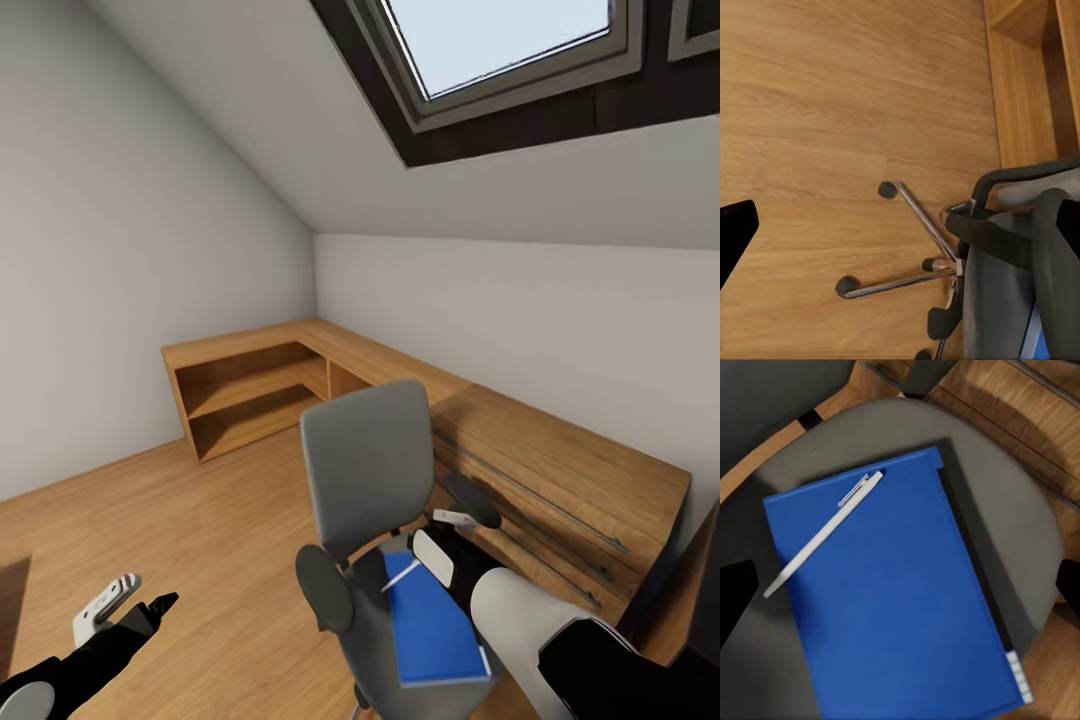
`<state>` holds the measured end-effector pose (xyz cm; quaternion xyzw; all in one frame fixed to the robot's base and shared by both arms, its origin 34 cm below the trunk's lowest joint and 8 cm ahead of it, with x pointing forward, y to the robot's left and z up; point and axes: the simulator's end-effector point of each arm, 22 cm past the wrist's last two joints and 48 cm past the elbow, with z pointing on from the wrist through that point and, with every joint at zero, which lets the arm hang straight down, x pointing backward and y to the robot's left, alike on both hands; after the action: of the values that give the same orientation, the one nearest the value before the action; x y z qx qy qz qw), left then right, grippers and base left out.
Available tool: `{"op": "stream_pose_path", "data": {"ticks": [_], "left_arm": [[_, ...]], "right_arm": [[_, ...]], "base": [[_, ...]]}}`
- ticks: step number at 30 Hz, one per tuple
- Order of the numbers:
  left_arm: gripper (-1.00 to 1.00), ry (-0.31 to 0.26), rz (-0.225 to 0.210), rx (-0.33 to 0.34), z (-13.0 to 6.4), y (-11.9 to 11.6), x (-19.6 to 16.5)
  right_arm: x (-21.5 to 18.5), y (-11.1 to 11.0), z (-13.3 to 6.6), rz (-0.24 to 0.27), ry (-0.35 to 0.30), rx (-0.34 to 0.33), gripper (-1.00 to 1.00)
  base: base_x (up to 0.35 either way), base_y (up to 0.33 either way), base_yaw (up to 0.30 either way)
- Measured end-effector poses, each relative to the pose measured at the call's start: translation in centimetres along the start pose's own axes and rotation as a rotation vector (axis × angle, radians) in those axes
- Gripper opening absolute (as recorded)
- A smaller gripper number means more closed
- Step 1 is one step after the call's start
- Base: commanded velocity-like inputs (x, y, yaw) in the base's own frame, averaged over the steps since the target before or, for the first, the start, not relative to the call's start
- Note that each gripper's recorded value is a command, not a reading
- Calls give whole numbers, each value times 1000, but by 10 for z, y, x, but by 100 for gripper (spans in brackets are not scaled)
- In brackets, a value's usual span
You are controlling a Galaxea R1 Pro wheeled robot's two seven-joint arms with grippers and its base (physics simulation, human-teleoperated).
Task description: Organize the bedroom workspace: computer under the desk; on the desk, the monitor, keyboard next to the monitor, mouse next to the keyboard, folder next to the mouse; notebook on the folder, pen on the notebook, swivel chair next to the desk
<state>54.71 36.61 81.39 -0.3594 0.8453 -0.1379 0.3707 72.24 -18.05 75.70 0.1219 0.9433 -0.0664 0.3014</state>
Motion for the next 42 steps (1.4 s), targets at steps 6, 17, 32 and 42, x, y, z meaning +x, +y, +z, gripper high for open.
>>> {"op": "stream_pose_path", "data": {"ticks": [6, 17, 32, 42], "left_arm": [[100, 2, 4, -2, 6, 5, 4], [100, -40, -25, -20, 14, 26, -8], [100, -36, -24, -21, 32, 38, 8], [100, -35, -25, -20, 43, 47, 18]], "right_arm": [[-3, 7, 4, 3, -17, -16, 100], [5, 6, 18, 5, -22, -15, 100], [21, 1, 42, 5, -18, -5, 100], [32, -2, 57, -1, -20, 0, 100]], "base": [[0, 0, 0], [0, 0, 23], [0, 0, 107], [0, 0, 2]]}}
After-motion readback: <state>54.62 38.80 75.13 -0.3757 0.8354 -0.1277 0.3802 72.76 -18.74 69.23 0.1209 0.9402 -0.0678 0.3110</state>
